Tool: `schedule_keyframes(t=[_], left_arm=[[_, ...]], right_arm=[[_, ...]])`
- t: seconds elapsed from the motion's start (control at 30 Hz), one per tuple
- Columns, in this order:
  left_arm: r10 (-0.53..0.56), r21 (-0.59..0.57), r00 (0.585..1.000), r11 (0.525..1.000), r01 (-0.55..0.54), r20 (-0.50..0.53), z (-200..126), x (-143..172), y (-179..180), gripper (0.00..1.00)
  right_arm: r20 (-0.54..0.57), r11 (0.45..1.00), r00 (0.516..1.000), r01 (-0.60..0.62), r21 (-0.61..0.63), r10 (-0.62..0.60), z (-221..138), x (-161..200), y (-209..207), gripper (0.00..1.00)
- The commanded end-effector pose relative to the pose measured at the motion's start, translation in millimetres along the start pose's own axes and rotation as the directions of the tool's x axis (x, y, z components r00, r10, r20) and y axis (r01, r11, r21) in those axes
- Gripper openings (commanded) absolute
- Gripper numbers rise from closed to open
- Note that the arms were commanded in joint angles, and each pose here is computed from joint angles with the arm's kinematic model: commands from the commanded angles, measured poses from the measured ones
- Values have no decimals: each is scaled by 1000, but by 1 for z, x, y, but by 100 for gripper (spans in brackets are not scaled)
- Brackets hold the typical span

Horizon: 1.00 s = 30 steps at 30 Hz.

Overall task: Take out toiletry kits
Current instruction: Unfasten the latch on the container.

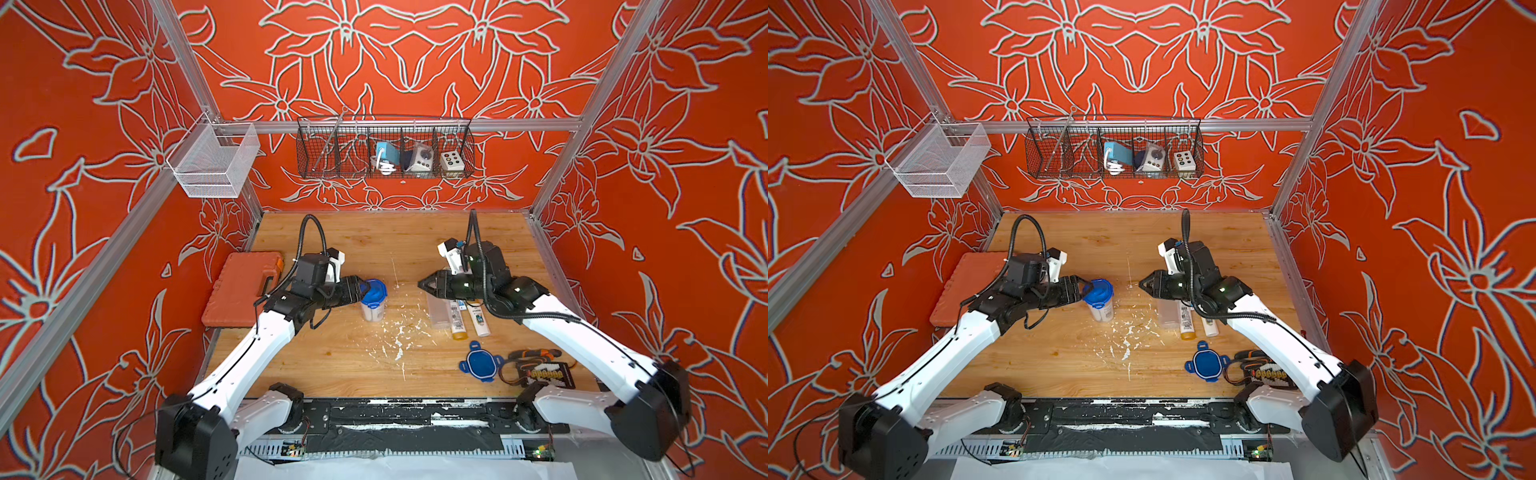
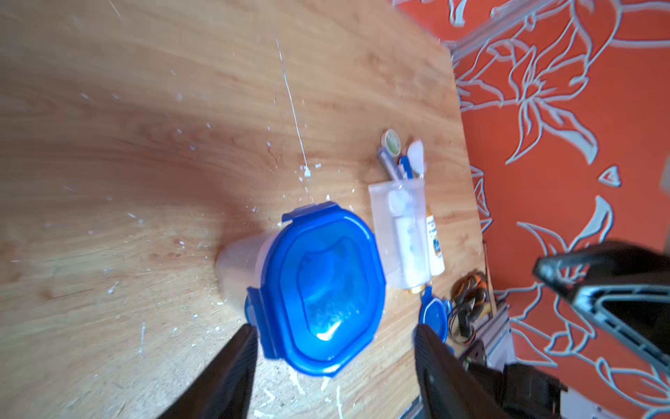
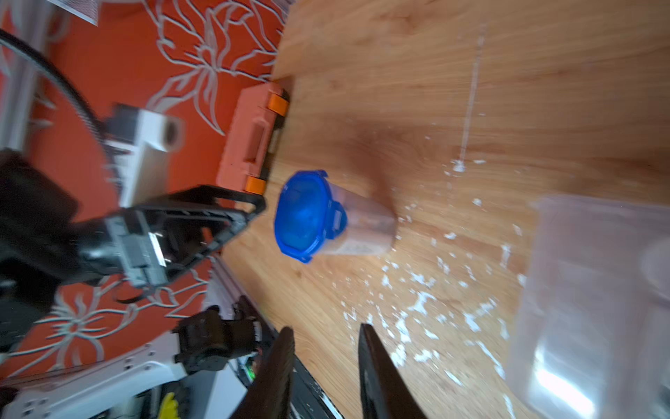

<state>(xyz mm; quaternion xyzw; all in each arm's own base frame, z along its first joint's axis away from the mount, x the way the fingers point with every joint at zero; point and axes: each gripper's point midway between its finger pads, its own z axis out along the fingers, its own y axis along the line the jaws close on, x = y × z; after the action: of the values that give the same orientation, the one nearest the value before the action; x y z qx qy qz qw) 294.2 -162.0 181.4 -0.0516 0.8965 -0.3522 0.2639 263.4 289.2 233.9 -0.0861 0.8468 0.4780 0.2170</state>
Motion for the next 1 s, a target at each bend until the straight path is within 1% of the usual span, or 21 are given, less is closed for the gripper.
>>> schedule_keyframes(t=[0.0, 0.03, 0.1, 0.3, 0.43, 0.57, 0.67, 0.73, 0.87, 0.97], left_arm=[[-11, 119, 994, 993, 24, -113, 13, 15, -6, 60], [-14, 141, 992, 989, 32, -123, 15, 15, -7, 60], [-14, 148, 992, 989, 32, -122, 17, 14, -7, 60], [-29, 112, 991, 993, 44, -132, 21, 12, 4, 60], [-28, 102, 994, 994, 38, -101, 15, 5, 5, 66], [-57, 78, 996, 995, 62, -65, 11, -7, 15, 67], [-71, 106, 994, 991, 80, -81, 14, -12, 15, 63], [-69, 129, 992, 988, 82, -102, 16, -13, 11, 60], [-60, 145, 994, 987, 73, -95, 17, -17, 8, 59], [-65, 166, 991, 983, 84, -113, 21, -14, 7, 59]], right_arm=[[-80, 923, 997, -14, -385, -18, 15, -7, 54, 29], [-96, 915, 995, -31, -403, -8, 21, -6, 51, 29], [-131, 907, 991, -63, -417, 9, 33, -3, 43, 29], [-193, 917, 977, -157, -367, 90, 61, 11, 7, 28], [-200, 922, 971, -194, -336, 132, 68, 16, -10, 37], [-206, 917, 967, -215, -335, 152, 72, 18, -17, 40], [-213, 920, 964, -221, -323, 157, 74, 22, -22, 38], [-222, 926, 961, -227, -302, 163, 76, 26, -27, 34], [-224, 924, 960, -233, -302, 169, 76, 30, -31, 31], [-221, 918, 960, -236, -318, 170, 76, 30, -30, 33]])
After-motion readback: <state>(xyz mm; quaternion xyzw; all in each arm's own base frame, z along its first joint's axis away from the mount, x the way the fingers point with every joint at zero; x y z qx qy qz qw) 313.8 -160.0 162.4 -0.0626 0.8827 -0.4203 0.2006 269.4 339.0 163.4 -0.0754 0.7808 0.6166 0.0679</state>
